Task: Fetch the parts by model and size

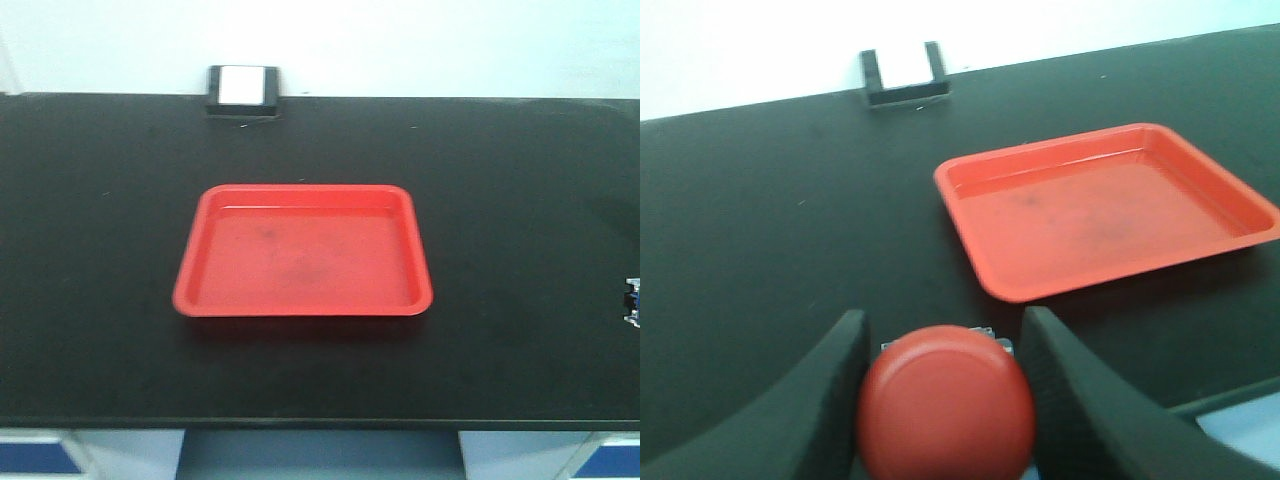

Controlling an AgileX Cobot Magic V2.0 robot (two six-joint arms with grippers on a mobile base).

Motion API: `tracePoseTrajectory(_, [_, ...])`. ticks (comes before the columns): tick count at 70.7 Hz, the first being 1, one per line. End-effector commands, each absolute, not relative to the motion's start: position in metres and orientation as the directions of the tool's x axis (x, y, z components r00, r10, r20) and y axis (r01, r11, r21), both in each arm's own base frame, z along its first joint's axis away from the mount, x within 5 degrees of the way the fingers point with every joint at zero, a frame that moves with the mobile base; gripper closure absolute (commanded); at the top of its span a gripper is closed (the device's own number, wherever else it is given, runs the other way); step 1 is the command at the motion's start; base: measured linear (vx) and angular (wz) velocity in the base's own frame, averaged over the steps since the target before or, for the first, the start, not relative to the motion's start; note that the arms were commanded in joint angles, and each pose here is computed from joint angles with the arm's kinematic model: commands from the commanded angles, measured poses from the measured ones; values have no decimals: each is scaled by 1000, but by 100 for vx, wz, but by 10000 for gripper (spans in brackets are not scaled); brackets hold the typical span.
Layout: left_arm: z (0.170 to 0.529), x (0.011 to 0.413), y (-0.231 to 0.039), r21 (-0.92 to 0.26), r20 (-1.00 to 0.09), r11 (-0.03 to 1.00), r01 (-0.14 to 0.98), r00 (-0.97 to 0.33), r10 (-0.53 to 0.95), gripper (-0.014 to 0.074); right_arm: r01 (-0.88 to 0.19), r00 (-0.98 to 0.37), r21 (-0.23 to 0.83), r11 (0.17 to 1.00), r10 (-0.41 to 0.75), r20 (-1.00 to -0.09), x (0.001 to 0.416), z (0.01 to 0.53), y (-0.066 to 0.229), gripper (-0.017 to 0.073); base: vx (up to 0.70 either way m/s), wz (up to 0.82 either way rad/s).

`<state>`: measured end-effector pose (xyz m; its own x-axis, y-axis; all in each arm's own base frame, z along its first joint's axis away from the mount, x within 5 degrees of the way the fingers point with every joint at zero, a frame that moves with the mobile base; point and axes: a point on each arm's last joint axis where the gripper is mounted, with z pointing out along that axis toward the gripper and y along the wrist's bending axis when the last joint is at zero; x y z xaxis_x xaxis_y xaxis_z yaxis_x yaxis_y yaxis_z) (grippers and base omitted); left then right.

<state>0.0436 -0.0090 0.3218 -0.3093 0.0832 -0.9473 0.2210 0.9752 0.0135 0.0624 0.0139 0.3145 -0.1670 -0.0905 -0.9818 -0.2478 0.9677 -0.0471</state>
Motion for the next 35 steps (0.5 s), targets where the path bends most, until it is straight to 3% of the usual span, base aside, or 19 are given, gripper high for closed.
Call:
tracePoseTrajectory(1, [336,46,-10,2,-973,974,225,-226,55,599,-249,-65,-62,966,-81,-995,63,330,15,564,12,-35])
tracePoseTrajectory(14, [336,46,-10,2,-973,974,225,-226,55,599,-249,-65,-62,966,-81,-995,63,330,15,564,10,-20])
tracePoseTrajectory(35, [336,46,-10,2,-973,974,225,-226,55,599,-250,-65,-62,966,-81,-995,63,330,15,564,5,4])
